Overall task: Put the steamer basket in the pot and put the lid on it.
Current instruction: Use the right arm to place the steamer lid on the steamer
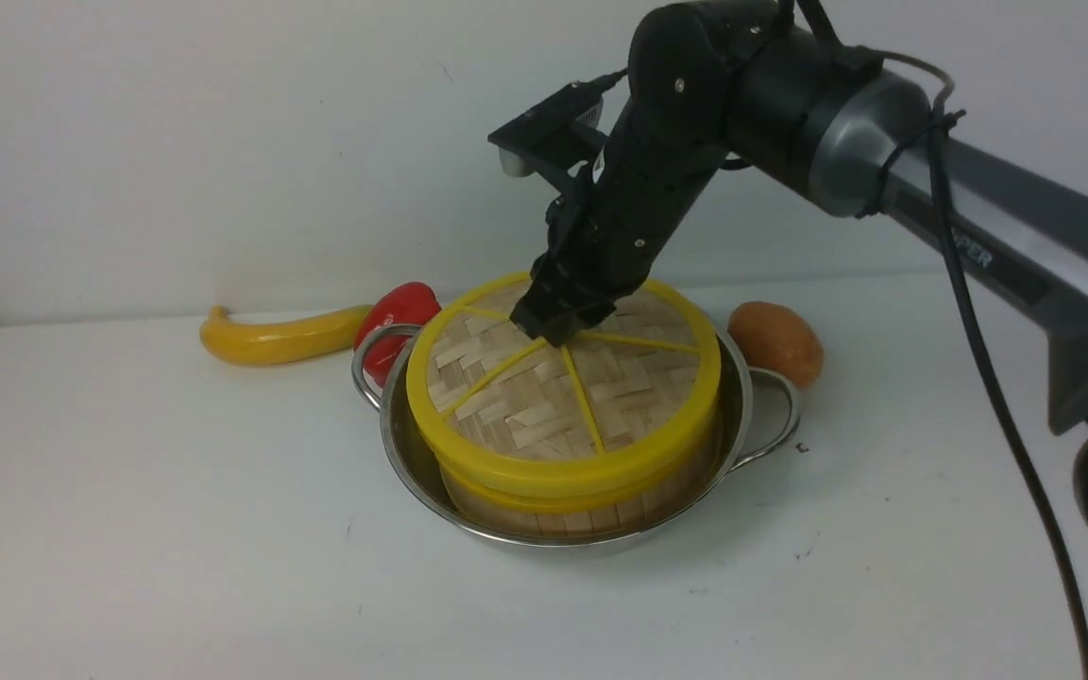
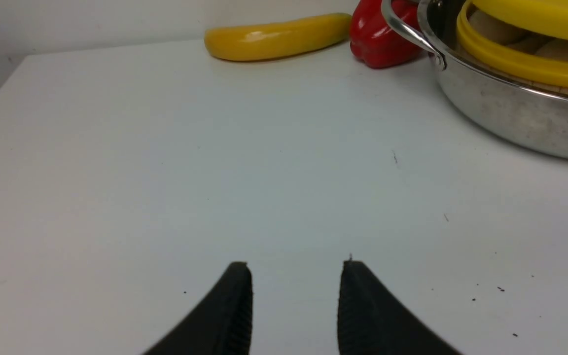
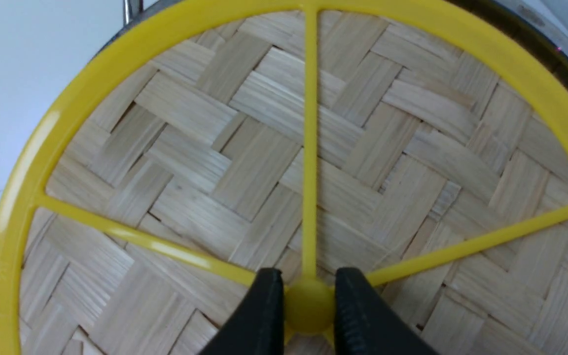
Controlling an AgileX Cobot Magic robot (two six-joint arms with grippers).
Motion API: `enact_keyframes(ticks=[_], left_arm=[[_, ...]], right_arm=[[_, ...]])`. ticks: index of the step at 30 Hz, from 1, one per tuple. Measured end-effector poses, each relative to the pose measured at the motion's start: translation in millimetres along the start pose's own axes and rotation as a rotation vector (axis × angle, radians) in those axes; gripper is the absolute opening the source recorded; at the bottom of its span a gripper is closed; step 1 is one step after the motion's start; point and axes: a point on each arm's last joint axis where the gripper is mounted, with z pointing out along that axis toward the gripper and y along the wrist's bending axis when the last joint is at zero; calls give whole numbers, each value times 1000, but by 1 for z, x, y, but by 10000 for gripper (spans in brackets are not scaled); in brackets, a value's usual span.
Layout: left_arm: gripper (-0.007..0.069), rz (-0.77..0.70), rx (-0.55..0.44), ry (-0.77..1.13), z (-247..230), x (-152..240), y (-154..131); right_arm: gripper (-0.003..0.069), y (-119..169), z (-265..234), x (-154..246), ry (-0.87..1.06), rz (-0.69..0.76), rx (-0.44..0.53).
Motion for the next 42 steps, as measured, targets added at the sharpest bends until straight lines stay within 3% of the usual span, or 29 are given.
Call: enact_keyframes(ticks=[42], left_arm=[[239, 0, 0, -1, 0, 0, 0]], right_arm=[[114, -5, 20, 1, 24, -70, 10]])
